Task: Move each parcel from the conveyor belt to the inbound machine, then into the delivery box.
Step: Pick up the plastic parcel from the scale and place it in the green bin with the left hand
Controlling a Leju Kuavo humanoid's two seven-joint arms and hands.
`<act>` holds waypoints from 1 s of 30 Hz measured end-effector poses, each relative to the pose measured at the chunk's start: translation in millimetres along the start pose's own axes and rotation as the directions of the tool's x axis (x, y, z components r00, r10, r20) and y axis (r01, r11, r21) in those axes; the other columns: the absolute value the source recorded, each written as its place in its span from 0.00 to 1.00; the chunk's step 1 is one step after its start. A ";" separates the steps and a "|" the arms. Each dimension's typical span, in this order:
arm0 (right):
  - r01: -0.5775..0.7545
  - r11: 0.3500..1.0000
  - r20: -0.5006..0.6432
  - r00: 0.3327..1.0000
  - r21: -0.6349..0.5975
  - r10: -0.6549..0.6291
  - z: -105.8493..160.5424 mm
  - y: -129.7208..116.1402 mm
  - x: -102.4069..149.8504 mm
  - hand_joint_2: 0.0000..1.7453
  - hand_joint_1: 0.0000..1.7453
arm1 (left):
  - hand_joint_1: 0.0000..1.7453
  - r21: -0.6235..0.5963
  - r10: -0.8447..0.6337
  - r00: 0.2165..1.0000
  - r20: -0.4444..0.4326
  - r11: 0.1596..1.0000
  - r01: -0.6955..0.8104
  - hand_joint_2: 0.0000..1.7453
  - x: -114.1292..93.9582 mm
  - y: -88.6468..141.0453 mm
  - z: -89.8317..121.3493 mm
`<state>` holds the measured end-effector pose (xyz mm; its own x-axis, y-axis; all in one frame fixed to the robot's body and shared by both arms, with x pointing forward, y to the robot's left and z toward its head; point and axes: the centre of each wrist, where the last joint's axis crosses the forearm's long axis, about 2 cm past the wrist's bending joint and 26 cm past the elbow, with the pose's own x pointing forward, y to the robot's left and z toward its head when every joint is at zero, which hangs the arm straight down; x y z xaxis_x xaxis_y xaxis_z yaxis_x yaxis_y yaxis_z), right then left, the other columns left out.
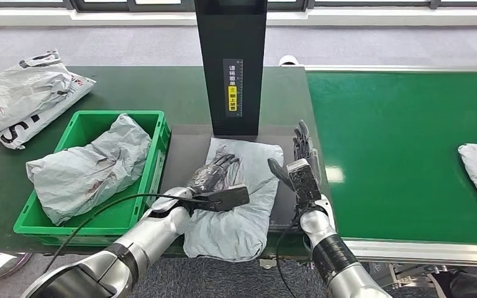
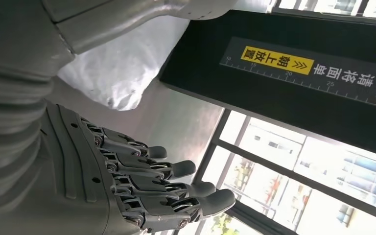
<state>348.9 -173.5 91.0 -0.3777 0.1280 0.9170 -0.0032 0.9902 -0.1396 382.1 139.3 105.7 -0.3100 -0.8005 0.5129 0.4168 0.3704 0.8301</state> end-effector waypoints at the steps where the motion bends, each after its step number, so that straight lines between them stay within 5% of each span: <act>1: -0.002 1.000 -0.002 1.000 0.001 0.002 0.0 -1.0 -0.4 1.00 0.00 | 1.00 -0.012 -0.047 0.999 -0.002 0.999 0.047 1.00 1.0 1.0 -0.8; 11: -0.043 0.999 -0.049 0.998 0.002 0.043 19.4 -2.0 -3.9 1.00 0.00 | 1.00 0.313 -0.075 0.997 0.020 0.948 0.065 1.00 -0.7 19.6 -0.5; 15: -0.043 0.999 -0.072 0.996 0.007 0.043 26.1 -1.2 -5.3 1.00 0.00 | 1.00 0.609 -0.093 0.996 0.002 0.790 0.072 1.00 -9.2 57.0 3.6; 20: -0.041 0.999 -0.086 0.995 0.008 0.042 31.1 -0.6 -7.7 1.00 0.00 | 1.00 0.842 -0.258 0.966 -0.017 0.517 0.153 1.00 -26.1 130.5 23.2; 25: -0.034 0.999 -0.088 0.996 0.003 0.034 33.1 -0.5 -9.9 1.00 0.00 | 1.00 0.919 -0.289 0.943 -0.162 0.305 0.251 1.00 -55.4 180.6 57.1; 30: -0.035 0.999 -0.092 0.995 0.002 0.035 32.6 -0.7 -10.8 1.00 0.00 | 1.00 0.926 -0.240 0.938 -0.250 0.225 0.305 1.00 -81.1 190.2 81.7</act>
<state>322.8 -177.4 69.0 -0.2908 0.1672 0.9421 0.0084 0.9850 -0.1722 416.8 313.1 239.9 -0.1767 -0.9576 0.2275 -0.7916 0.2756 0.5453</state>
